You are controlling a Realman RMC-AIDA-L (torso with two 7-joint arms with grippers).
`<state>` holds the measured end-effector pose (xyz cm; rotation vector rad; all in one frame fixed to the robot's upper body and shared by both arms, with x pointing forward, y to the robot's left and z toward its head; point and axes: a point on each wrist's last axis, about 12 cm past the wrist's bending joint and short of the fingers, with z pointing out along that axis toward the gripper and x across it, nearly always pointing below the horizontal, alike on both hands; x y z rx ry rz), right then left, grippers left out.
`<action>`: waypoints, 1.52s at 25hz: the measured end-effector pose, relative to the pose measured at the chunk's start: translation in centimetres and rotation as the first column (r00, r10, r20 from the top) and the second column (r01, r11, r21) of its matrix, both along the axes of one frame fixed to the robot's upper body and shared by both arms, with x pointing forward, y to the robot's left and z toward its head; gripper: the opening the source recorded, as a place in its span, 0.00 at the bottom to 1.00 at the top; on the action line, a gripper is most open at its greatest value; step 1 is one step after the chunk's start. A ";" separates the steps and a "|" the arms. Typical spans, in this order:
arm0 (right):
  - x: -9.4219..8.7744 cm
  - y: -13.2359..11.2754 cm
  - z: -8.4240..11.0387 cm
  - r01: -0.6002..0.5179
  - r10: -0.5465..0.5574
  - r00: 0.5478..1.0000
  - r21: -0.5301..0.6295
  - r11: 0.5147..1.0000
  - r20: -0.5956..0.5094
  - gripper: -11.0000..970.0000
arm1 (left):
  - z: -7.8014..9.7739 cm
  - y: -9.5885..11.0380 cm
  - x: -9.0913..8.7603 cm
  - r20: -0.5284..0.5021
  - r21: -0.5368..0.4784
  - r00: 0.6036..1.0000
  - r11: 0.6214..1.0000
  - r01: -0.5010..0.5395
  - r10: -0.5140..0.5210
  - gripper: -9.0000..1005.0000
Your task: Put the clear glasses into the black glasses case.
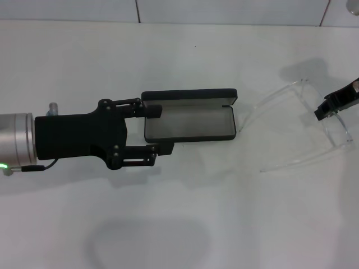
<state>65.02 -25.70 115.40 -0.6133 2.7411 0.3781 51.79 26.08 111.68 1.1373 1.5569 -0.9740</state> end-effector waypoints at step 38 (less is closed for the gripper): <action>-7.1 -8.1 1.6 -0.069 -0.080 0.955 0.478 0.876 0.286 0.11 | 1.3 1.3 0.2 0.065 -0.165 0.989 0.979 -0.118 0.131 0.63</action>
